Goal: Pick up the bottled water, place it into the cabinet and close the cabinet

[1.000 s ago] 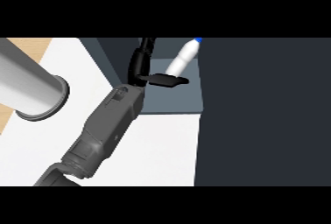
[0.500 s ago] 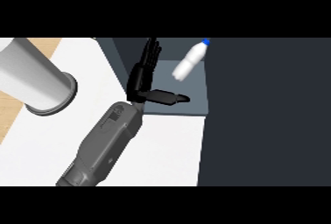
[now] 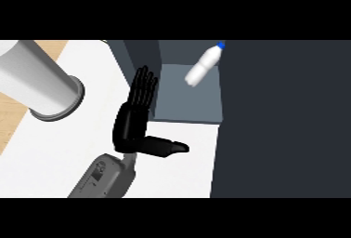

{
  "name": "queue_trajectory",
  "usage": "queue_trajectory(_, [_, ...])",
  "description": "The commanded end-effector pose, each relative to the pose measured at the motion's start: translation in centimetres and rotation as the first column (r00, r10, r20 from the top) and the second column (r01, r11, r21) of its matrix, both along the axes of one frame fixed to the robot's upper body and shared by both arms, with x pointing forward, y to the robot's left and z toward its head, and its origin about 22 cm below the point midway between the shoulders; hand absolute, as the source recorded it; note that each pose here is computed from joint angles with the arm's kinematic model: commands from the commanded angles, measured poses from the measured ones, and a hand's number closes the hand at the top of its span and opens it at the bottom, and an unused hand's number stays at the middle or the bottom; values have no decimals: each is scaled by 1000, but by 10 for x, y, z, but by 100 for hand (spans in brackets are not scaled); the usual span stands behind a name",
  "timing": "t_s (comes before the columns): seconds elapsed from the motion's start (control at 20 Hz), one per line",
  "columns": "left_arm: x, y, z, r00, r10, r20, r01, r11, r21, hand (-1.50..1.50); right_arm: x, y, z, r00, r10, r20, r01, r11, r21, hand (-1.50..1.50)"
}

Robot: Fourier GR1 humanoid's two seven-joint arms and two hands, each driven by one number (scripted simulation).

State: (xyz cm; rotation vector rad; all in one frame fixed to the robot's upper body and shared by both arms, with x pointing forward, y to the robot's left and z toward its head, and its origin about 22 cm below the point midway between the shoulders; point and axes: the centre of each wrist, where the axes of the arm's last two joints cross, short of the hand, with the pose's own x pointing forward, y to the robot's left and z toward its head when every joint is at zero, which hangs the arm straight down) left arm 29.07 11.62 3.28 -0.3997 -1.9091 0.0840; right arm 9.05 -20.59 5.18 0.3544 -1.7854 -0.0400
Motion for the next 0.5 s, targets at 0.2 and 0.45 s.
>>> queue_trajectory(0.2, [-94, 26, 33, 1000, -29, 7, 29, 998, -55, -150, -1, -2, -2, 981, 192, -36, -195, 970, -142, 150])
queue_trajectory(0.45, [-130, 45, 41, 997, 68, 37, -66, 996, -56, -150, -5, 15, 21, 930, 363, -56, -365, 894, -259, 150])
